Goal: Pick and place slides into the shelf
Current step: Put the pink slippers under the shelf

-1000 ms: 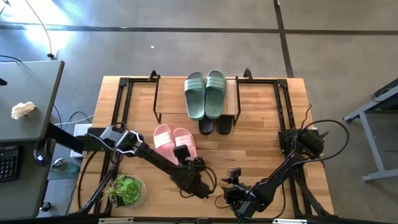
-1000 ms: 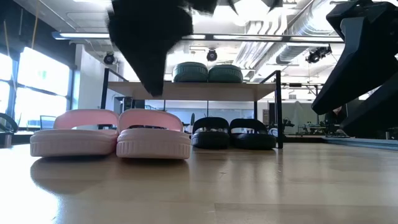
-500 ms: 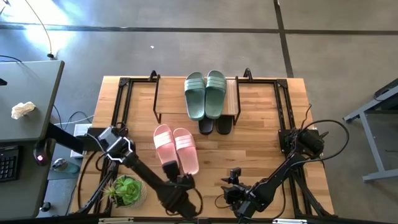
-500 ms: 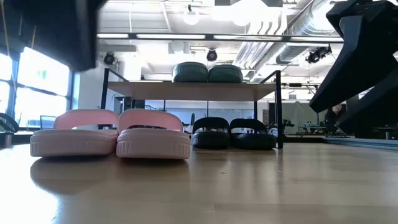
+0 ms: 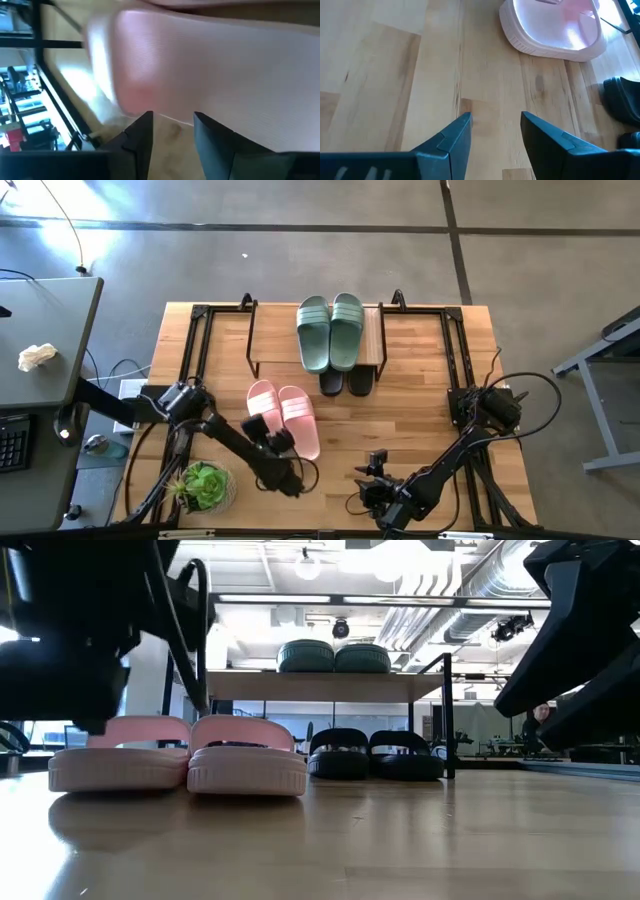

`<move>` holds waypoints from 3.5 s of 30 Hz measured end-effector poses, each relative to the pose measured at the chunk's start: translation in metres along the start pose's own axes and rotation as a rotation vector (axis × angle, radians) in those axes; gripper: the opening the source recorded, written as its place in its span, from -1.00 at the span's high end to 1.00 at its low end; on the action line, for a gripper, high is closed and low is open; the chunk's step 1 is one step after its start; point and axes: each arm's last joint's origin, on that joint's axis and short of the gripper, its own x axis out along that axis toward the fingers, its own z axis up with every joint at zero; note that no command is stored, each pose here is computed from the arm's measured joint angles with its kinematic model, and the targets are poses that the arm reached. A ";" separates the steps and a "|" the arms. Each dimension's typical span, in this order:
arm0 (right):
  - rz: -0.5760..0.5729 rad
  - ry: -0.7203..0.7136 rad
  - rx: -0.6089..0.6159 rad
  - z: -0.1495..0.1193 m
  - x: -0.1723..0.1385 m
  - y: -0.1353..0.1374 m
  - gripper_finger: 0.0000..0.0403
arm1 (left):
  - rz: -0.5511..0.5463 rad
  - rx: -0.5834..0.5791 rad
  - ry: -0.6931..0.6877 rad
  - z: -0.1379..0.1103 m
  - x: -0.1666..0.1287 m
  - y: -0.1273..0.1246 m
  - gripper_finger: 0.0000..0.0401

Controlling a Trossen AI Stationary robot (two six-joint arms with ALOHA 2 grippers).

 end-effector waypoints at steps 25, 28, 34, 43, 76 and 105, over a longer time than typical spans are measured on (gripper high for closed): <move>-0.012 -0.019 0.018 0.003 0.002 -0.002 0.19 | 0.100 -0.145 -0.058 0.001 0.055 0.029 0.02; -0.012 -0.019 0.018 0.003 0.002 -0.001 0.19 | 0.086 -0.124 -0.048 0.004 0.061 0.030 0.04; -0.012 -0.019 0.018 0.003 0.002 -0.001 0.19 | 0.103 -0.123 -0.087 0.006 0.062 0.030 0.23; -0.012 -0.019 0.019 0.003 0.002 -0.001 0.19 | 0.094 -0.066 -0.144 0.003 0.060 0.025 0.87; -0.051 -0.039 0.023 0.004 0.002 -0.003 0.19 | 0.239 0.142 -0.333 0.010 0.059 0.027 0.97; -0.041 -0.047 0.051 0.007 0.005 -0.004 0.19 | 0.105 -0.005 -0.266 0.007 0.009 0.058 0.12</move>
